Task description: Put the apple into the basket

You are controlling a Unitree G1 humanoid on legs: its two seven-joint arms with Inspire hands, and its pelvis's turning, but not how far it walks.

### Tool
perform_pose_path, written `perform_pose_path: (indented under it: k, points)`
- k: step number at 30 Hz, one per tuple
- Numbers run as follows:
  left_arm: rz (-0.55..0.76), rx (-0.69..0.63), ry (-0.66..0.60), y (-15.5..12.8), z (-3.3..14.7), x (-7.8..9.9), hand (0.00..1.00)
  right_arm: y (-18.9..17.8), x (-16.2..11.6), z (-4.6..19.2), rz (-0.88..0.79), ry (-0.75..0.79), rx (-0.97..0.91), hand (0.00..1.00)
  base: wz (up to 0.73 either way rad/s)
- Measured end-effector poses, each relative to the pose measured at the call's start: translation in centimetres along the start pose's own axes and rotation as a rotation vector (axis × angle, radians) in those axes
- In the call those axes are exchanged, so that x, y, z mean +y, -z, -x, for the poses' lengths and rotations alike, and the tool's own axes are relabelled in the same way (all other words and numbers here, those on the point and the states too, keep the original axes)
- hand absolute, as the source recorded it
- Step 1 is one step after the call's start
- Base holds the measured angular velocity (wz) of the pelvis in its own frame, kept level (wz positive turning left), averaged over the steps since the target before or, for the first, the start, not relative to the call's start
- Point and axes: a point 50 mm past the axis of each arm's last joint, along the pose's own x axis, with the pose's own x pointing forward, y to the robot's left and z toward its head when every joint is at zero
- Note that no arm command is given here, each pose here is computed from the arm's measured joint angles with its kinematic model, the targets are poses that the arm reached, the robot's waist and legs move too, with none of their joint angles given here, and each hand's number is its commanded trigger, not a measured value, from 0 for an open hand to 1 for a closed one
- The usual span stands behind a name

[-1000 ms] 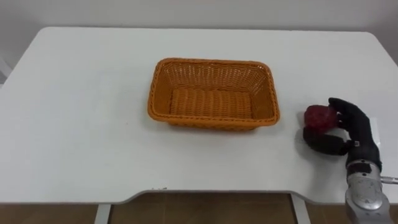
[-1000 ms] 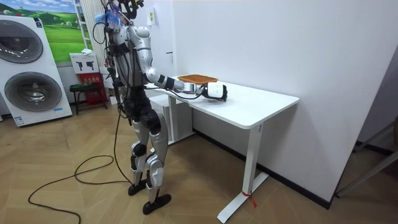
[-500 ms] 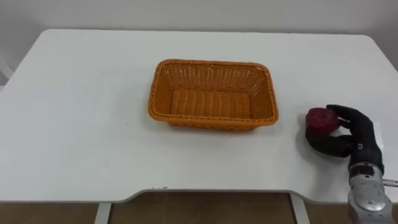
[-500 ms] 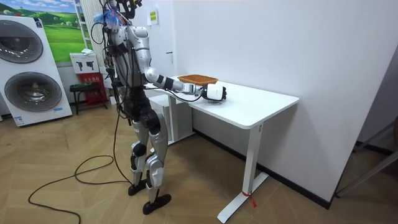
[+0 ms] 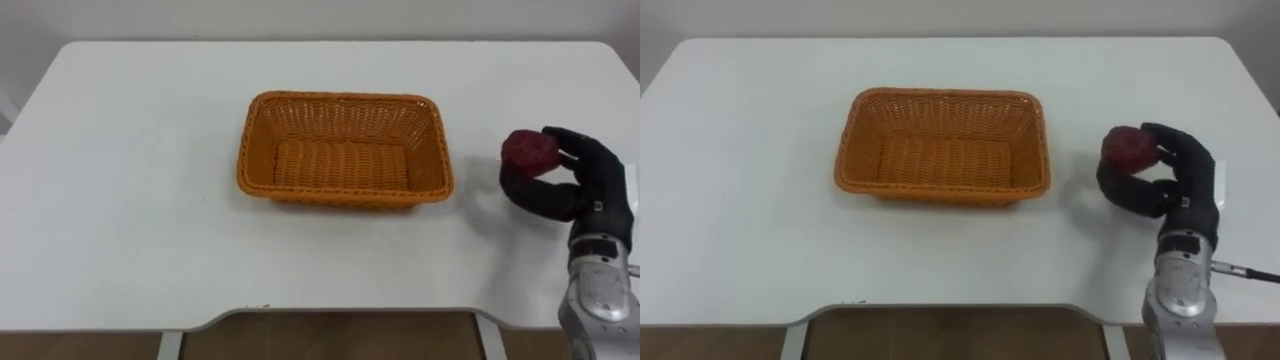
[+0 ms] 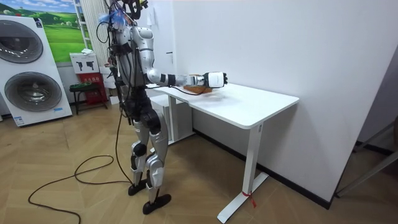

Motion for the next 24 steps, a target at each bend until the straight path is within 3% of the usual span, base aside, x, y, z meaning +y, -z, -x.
perform_pose_path:
  k: [9,15,17,18,19,24]
  points:
    - [-0.017,0.006,0.006,0.3,0.0,-0.2,0.00,-4.2,1.5,0.3,0.009,-0.092,-0.188,1.00,0.00]
    - [-0.019,0.003,0.011,0.0,0.0,-0.3,0.00,-4.7,3.9,1.1,0.108,-0.230,-0.240,1.00,0.00]
    - [-0.031,0.006,0.015,0.1,0.0,-0.4,0.00,-4.7,4.5,1.3,0.134,-0.270,-0.248,0.58,0.00]
    - [-0.053,-0.001,0.020,-0.3,-0.1,-0.4,0.00,-4.7,4.9,1.5,0.139,-0.301,-0.249,0.53,0.00]
    - [-0.058,-0.003,0.021,-0.4,-0.1,-0.4,0.00,-4.7,5.1,1.6,0.142,-0.315,-0.250,0.01,0.00]
    - [-0.096,-0.030,0.031,-1.9,-0.4,-0.6,0.00,-4.8,6.3,1.9,0.160,-0.416,-0.246,0.00,0.00]
